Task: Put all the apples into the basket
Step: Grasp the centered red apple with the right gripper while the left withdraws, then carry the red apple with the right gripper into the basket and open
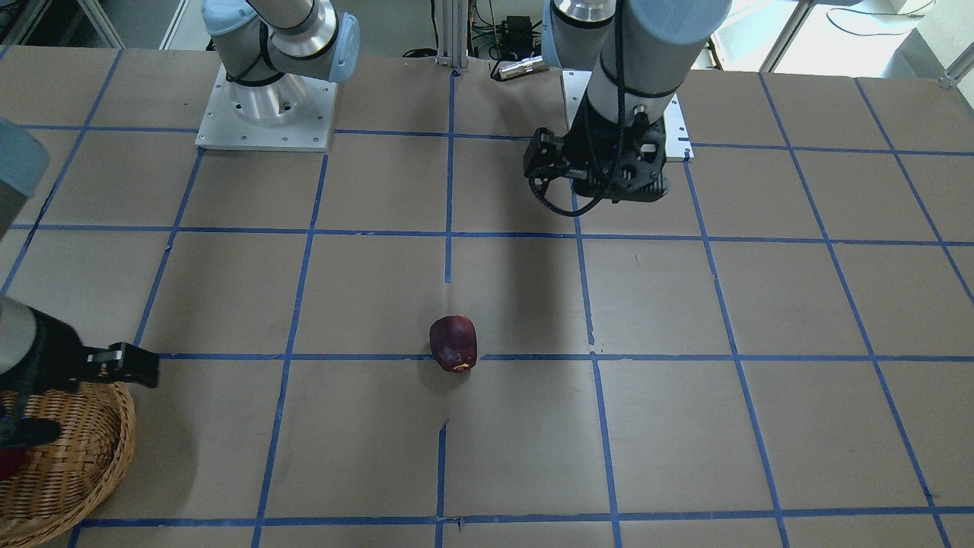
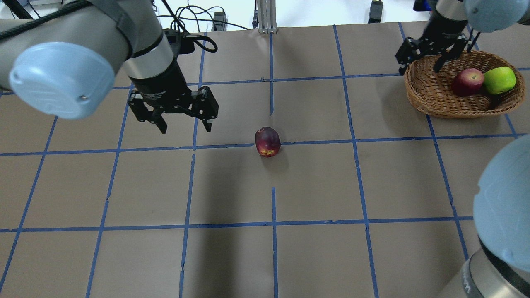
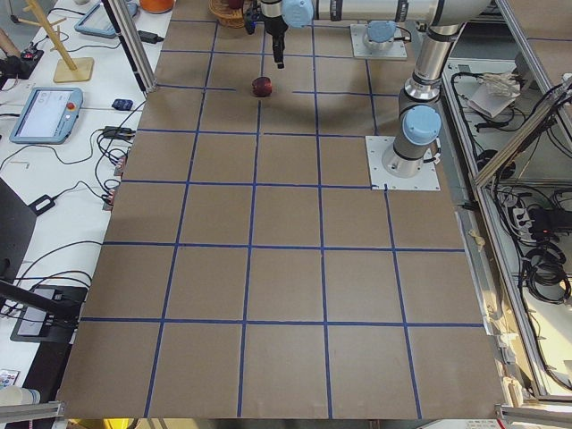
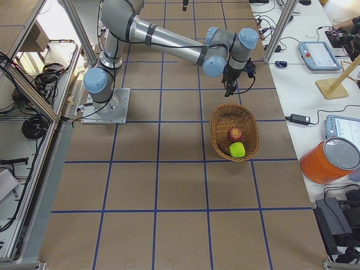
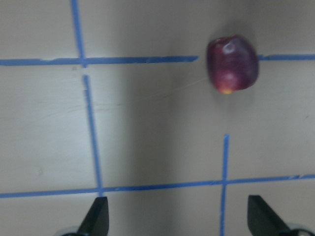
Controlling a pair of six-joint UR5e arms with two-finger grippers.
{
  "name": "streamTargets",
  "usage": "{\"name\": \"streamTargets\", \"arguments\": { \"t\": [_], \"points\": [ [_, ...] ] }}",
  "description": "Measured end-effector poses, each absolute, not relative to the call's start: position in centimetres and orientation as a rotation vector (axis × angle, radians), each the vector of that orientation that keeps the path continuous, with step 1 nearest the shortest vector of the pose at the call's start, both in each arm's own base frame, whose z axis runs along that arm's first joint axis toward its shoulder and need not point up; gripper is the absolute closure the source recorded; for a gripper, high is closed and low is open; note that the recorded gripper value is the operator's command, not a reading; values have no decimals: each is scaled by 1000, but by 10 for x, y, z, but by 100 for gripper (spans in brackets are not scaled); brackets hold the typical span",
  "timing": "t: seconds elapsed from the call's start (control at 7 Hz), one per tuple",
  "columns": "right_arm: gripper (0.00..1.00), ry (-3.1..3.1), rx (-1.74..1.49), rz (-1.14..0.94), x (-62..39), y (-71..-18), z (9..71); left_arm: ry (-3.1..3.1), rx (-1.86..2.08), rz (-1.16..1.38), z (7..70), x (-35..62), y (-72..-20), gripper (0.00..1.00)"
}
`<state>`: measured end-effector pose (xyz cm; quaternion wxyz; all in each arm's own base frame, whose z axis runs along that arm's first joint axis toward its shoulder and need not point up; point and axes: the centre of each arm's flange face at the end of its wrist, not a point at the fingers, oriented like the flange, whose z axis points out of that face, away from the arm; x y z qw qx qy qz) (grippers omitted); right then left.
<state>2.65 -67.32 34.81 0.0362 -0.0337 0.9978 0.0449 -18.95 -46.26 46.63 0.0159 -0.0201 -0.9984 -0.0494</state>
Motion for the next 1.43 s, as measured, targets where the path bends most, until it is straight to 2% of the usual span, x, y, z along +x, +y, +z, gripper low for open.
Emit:
{"name": "streamTargets", "arguments": {
  "t": [0.43, 0.86, 1.43],
  "points": [
    [0, 2950, -262, 186, 192, -656, 322, -3122, 21, -25, 497, -145, -450, 0],
    [0, 2962, -290, 231, 316, -626, 256, -3118, 43, 82, 502, -138, -460, 0],
    [0, 2977, -295, 274, 373, -577, 210, -3119, 18, 106, 505, -137, -459, 0]
  ]
}}
